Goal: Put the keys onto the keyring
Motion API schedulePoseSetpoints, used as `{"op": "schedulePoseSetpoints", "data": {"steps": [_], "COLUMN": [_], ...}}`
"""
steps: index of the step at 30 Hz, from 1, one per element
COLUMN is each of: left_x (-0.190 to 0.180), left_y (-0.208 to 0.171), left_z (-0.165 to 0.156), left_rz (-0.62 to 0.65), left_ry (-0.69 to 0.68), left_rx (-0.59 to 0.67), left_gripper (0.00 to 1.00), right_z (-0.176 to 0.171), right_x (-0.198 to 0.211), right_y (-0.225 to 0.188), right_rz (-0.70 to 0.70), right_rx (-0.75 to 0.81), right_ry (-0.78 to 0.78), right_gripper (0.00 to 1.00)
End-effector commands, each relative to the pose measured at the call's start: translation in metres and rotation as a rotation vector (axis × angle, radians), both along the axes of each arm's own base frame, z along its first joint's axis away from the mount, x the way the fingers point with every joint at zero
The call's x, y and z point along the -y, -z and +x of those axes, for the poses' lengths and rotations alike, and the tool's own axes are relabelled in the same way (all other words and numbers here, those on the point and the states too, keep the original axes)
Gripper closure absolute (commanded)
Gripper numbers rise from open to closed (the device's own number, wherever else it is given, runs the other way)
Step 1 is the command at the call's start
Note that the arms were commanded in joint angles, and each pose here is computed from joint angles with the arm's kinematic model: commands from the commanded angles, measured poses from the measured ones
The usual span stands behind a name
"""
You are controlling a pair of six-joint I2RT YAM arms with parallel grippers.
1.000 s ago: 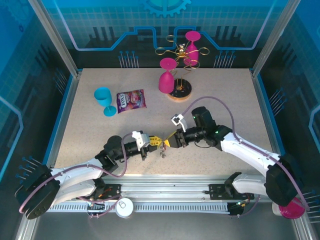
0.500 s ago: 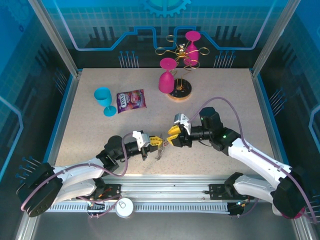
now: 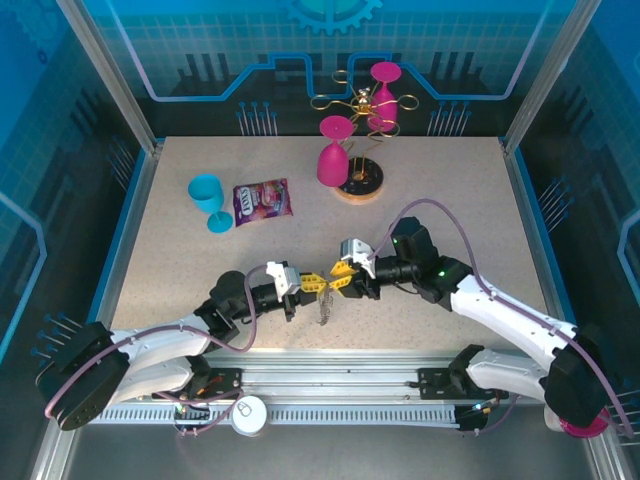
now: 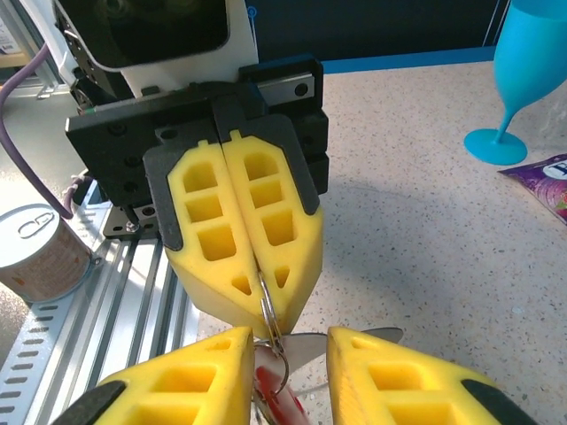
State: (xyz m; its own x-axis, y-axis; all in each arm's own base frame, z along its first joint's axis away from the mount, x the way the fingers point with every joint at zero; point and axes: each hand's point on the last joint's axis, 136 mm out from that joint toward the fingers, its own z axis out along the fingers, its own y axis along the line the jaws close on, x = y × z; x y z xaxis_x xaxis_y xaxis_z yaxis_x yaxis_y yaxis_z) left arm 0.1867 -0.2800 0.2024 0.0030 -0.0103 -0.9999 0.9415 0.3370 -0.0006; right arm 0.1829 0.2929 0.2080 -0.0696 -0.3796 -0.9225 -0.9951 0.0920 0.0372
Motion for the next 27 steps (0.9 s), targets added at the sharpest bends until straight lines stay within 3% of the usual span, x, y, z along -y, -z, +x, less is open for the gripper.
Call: {"op": "schedulePoseSetpoints", "data": {"steps": [1, 13, 18, 20, 24, 27], "left_x": [0.003, 0.005, 0.005, 0.004, 0.002, 0.001], "left_y": [-0.015, -0.014, -0.012, -0.010, -0.006, 0.000], "left_z": [-0.007, -0.008, -0.007, -0.004, 0.002, 0.004], "left_rz": [-0.048, -0.052, -0.045, -0.039, -0.002, 0.054], "left_ry": [0.040, 0.059, 0.052, 0.032, -0.006, -0.016], "left_rx": [0.039, 0.025, 0.020, 0.013, -0.002, -0.025], "left_gripper": [1.00, 1.00, 1.00, 1.00, 0.82, 0.81], "right_z": [0.000, -0.001, -0.005, -0.006, -0.007, -0.006], "right_x": [-0.005, -0.014, -0.014, -0.012, -0.007, -0.002], "right_y": [-0.002, -0.015, -0.016, -0.017, -0.007, 0.003], "right_rz": [-0.015, 0.048, 0.053, 0.048, -0.028, -0.121], "right_rx": [0.032, 0.045, 0.055, 0.059, 0.048, 0.038], "right_ry": [-0.019, -0.046, -0.066, -0.072, -0.063, -0.047], "right_gripper": [0.73, 0.81, 1.00, 1.00, 1.00, 1.00]}}
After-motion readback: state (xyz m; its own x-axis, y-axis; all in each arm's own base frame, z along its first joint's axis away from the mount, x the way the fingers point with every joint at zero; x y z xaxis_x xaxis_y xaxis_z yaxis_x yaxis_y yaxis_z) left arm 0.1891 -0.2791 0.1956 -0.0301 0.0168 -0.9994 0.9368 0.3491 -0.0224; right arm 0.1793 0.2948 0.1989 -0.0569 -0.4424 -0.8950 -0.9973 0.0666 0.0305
